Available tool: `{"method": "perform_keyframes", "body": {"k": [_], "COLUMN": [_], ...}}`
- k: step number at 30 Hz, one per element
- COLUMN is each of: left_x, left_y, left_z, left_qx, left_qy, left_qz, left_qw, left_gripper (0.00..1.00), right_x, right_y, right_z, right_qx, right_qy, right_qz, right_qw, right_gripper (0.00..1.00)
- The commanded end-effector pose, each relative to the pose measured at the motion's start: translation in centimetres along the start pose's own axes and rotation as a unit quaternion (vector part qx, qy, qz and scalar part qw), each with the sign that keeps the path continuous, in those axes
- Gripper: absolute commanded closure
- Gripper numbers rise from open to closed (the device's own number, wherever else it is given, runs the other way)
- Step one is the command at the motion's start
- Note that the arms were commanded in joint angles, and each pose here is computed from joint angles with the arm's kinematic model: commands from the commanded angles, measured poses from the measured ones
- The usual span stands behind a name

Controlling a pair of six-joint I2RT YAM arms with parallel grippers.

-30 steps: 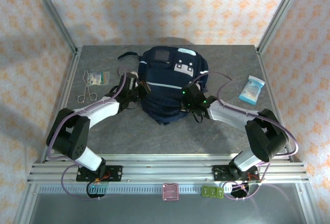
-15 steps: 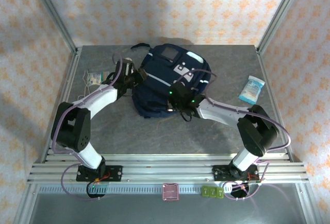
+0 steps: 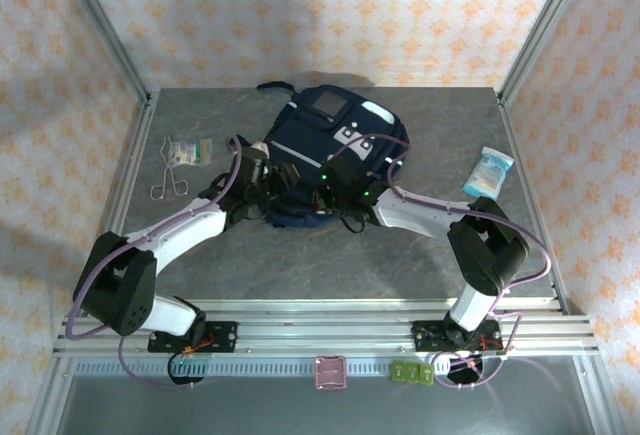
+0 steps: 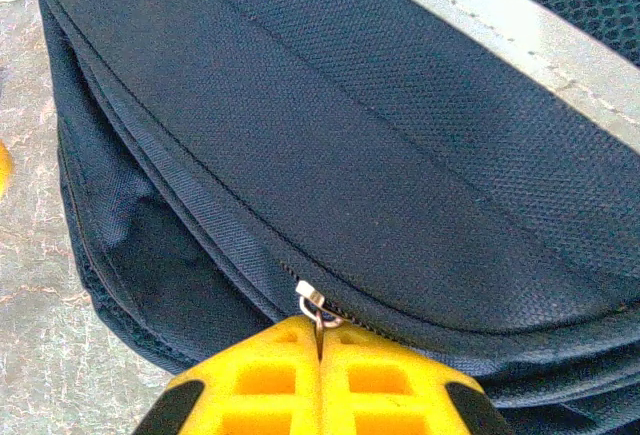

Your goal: Pack the student bag

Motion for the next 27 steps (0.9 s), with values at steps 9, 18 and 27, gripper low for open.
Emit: {"method": "perform_keyframes", "body": {"k": [9,18,27], "left_x": [-3.6,-5.7,-5.5], "left_y": [-0.8,-0.4,0.7], "left_z": [-2.6,-2.4,-2.2], "left_qx": [0.013,0.010,0.017], "left_qy": [-0.021,-0.003,-0.012], "left_qz": [-0.007,-0.011,-0.010], "left_qw": [1.000,1.000,1.000], "left_gripper": [0.51,0.63,1.00], "right_x": [0.4,0.3,1.0], "right_y": [0.9,0.5,0.3], "right_z": [1.5,1.5,-0.7], "right_qx": [-0.003,-0.003,0.011], "right_qy": [0.029,0.034,-0.017], "right_qz": [-0.022,-0.017,-0.022], "right_qw": [0.999,0.999,1.000], "right_gripper": [1.00,1.00,1.00]}}
Point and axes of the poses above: each hand's point on the last joint's axis, 136 mm out from that joint toward the fingers, its own x axis back along the fingers, its own z axis along the line the jaws close on, y = z × x, the point moved 1 cm from there along x, back along the fingers, and after that the axes turned 2 degrees about x, right-handed, at the moved point
